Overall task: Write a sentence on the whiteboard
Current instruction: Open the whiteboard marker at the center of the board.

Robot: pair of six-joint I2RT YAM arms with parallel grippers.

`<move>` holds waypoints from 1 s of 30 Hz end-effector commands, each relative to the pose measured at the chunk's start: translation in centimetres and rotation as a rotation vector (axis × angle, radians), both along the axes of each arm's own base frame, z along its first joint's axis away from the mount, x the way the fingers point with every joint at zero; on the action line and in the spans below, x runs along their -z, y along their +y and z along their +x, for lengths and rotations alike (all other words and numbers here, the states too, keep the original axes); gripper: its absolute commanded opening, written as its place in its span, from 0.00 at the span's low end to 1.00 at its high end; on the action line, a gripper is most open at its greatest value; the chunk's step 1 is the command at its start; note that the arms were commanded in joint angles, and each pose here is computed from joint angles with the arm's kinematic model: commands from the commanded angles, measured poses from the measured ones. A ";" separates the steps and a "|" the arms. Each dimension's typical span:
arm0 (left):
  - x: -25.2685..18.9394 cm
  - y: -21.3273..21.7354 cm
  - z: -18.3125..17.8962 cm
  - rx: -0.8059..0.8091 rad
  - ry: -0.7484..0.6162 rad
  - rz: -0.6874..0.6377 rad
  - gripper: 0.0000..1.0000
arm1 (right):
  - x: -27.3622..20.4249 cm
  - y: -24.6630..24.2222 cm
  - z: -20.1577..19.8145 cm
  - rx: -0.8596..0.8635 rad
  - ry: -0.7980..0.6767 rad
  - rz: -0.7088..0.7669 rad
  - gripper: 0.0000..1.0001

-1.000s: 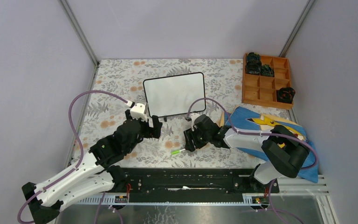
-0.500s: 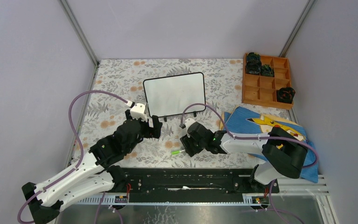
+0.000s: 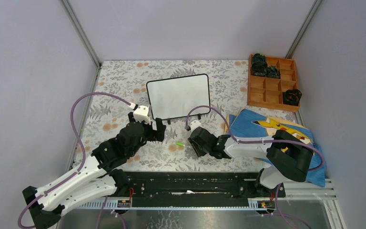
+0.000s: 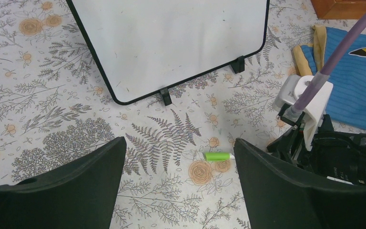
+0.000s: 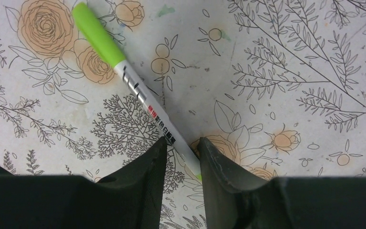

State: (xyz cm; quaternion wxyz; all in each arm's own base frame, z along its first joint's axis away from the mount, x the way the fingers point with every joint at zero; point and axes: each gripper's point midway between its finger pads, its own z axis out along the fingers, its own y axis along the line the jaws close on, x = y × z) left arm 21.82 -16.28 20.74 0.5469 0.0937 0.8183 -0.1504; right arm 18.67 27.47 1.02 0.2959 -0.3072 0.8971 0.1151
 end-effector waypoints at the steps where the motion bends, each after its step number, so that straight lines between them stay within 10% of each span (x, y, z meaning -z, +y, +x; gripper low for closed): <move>1: -1.5 -0.5 0.3 -0.004 -0.028 -0.044 0.91 | 1.7 -2.7 -1.3 0.042 0.030 -0.083 0.36; 9: -1.4 -0.7 0.3 0.003 -0.022 -0.042 0.91 | 1.1 -1.7 -2.0 0.004 0.035 -0.053 0.24; 18: -1.6 -0.6 0.2 0.006 -0.027 -0.052 0.91 | 0.4 -0.7 -0.7 0.018 0.009 -0.085 0.55; 30: -1.8 -0.6 0.0 0.009 -0.029 -0.064 0.91 | 1.7 0.4 1.5 0.009 -0.019 -0.200 0.50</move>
